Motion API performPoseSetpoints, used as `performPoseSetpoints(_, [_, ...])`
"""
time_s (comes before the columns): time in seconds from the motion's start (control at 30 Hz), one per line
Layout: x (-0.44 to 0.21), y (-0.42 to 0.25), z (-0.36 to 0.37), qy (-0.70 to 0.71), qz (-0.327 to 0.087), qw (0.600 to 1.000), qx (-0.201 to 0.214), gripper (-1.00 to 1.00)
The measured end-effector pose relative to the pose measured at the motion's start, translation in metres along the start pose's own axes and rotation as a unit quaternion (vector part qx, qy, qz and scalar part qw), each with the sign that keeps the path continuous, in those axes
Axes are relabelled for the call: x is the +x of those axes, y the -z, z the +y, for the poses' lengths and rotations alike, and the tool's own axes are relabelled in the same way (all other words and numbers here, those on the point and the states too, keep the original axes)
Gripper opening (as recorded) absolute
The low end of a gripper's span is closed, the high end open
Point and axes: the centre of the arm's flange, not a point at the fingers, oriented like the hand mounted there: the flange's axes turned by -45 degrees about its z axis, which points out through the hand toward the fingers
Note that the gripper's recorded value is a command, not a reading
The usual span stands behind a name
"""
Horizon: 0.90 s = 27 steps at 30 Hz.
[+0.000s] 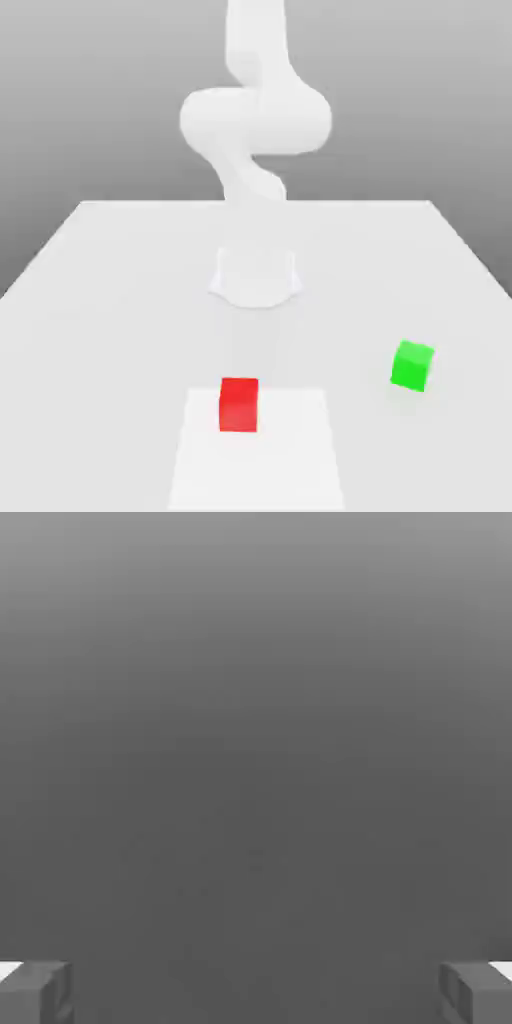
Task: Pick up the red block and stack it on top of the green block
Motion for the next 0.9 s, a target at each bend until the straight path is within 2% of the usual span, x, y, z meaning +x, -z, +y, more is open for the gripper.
performPoseSetpoints(0.3, [-0.105,-0.206,0.014,-0.007,-0.168,0.986,-0.004,0.0])
performPoseSetpoints(0.57, [-0.28,-0.32,0.024,-0.012,-0.328,0.944,-0.011,0.0])
performPoseSetpoints(0.63, [-0.307,-0.335,0.025,-0.013,-0.346,0.938,-0.011,0.0])
performPoseSetpoints(0.8, [-0.342,-0.369,0.026,-0.013,-0.352,0.936,-0.012,0.0])
performPoseSetpoints(0.83, [-0.349,-0.375,0.026,-0.013,-0.352,0.936,-0.012,-1.0])
performPoseSetpoints(0.9, [-0.349,-0.375,0.026,-0.013,-0.352,0.936,-0.012,-1.0])
